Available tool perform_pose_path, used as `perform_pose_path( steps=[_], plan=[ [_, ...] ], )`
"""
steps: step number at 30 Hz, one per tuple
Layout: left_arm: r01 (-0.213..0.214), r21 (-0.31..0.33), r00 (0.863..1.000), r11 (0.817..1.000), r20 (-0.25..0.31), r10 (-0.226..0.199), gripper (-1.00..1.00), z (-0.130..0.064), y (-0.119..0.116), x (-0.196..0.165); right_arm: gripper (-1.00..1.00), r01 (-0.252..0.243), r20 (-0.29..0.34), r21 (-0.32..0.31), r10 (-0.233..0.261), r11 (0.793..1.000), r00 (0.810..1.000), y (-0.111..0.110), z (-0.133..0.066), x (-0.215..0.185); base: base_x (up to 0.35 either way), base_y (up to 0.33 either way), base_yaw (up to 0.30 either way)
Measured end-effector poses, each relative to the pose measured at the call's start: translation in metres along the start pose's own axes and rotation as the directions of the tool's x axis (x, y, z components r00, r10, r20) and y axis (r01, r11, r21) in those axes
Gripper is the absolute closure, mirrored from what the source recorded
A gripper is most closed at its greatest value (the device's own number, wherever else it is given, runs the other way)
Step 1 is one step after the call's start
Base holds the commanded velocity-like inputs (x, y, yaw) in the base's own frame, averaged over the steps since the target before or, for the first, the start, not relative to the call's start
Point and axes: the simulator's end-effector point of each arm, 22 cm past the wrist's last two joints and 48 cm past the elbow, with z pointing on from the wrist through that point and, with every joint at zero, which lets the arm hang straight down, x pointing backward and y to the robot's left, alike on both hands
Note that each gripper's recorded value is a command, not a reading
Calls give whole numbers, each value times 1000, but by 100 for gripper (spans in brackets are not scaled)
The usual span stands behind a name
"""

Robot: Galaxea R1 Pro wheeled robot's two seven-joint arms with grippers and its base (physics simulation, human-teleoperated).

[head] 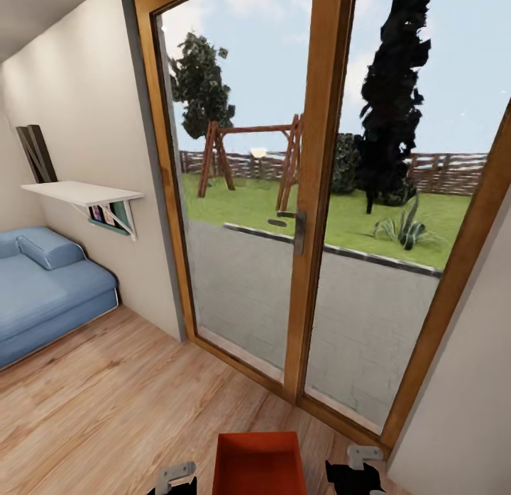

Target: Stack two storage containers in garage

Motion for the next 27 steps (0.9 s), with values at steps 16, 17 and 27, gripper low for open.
perform_pose_path(
  steps=[16, 17, 27],
  plan=[
    [0, 0, 1000, 1000, -2, 0, -100, 0, 0, 1, -100, 0, 0, 0, 0, 1000, 1000, 0, 0, 0, 93, -40, 0],
    [0, 0, 1000, 1000, -2, 0, -100, 0, 0, 1, -100, 0, 0, 0, 0, 1000, 1000, 0, 0, 0, 2, -1, 0],
    [0, 0, 1000, 1000, -2, 0, -100, 0, 0, 1, -100, 1, 0, 0, -1, 1000, 1000, 0, 0, 0, 0, 0, 0]
  ],
)
